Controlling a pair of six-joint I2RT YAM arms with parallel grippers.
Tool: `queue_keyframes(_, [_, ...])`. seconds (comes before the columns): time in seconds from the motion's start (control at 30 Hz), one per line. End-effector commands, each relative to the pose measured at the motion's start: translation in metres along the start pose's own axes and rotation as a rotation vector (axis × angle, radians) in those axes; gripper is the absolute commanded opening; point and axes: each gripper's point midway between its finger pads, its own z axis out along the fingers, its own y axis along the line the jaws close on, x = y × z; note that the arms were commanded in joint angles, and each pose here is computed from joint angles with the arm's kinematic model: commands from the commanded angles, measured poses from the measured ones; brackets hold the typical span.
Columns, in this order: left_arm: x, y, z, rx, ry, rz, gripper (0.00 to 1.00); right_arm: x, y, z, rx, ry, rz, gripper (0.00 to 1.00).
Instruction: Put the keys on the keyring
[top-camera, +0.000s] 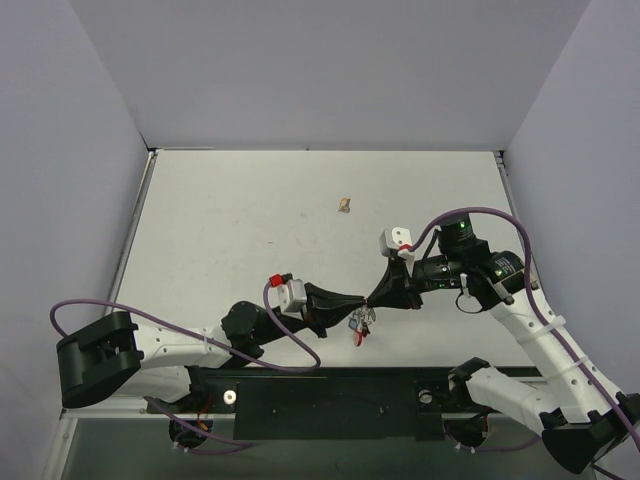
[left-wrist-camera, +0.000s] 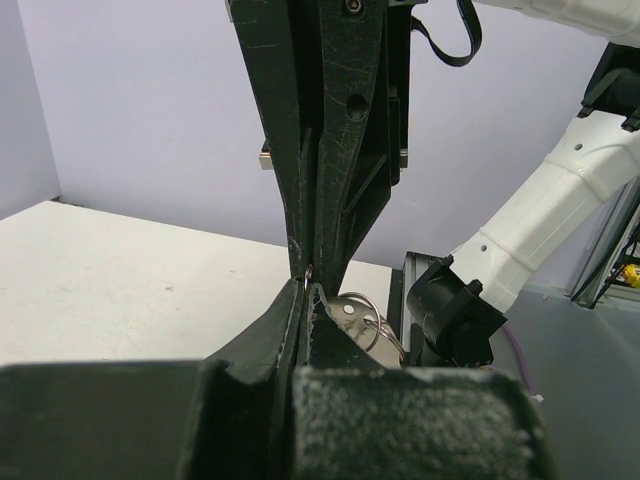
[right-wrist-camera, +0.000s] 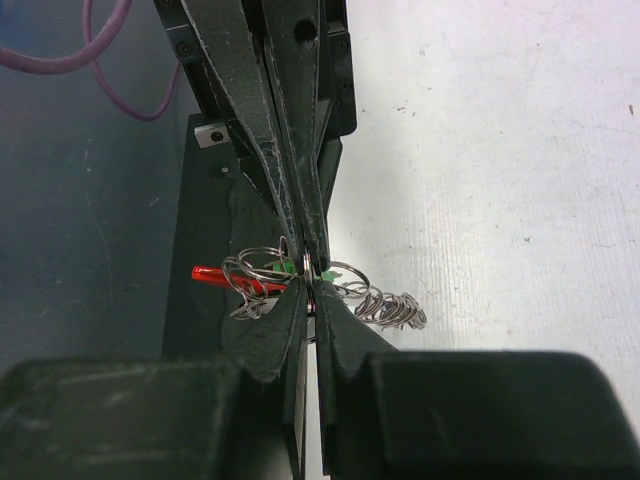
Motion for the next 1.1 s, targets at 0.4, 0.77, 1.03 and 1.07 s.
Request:
queue_keyframes(0.4, [-0.048,-0.011,0.008,0.047,-0.130,-0.103,0.32,0.012,0.009,-0.008,0.037,0.060,0.042,0.00])
queue_keyframes(0.77, [-0.062,0.008,0.005,-0.058,0.062,-0.094,0.47,0.043,0.007,-0.027,0.088,0.273,-0.054,0.00])
queue_keyframes(1.03, [-0.028,0.011,0.010,-0.052,0.318,-0.049,0.55,0.057,0.021,-0.062,-0.010,0.563,-0.176,0.00])
queue_keyframes(1.07, [-0.029,0.009,0.013,-0.036,0.303,-0.047,0.55,0.059,0.021,-0.064,-0.035,0.587,-0.183,0.00])
